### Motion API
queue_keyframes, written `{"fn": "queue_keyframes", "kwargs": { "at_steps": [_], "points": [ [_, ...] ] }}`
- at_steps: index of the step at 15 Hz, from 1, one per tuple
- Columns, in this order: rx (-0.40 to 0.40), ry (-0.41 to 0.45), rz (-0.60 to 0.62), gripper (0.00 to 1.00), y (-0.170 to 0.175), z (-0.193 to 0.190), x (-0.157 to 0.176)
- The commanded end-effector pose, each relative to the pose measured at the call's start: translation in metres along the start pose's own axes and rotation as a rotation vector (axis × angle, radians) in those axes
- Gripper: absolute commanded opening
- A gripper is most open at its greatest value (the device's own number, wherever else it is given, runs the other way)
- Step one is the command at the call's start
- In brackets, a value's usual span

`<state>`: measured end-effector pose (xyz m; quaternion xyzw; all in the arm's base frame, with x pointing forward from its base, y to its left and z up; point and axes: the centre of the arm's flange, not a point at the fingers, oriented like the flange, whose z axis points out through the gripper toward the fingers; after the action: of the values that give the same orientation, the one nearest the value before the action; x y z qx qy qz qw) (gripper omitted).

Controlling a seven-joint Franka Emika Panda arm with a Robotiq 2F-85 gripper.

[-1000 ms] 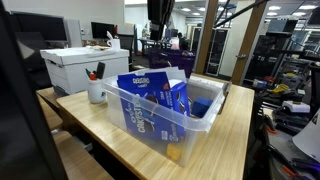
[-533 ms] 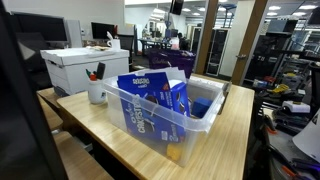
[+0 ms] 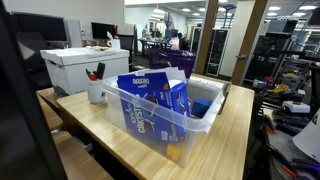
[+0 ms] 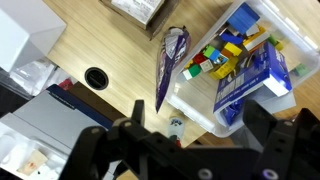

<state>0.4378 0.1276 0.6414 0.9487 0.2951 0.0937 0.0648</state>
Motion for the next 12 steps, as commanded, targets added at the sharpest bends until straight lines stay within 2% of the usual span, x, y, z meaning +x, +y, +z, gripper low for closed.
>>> {"fn": "queue_keyframes", "kwargs": {
  "at_steps": [1, 5, 6, 12],
  "points": [
    [-0.004, 0.002, 0.013, 1.00, 0.020, -0.014, -0.040],
    [0.035, 0.008, 0.084, 1.00, 0.046, -0.012, -0.062],
    [0.005, 0.013, 0.088, 1.00, 0.042, -0.019, -0.049],
    [0.004, 0.012, 0.087, 1.00, 0.041, -0.019, -0.048]
  ]
}}
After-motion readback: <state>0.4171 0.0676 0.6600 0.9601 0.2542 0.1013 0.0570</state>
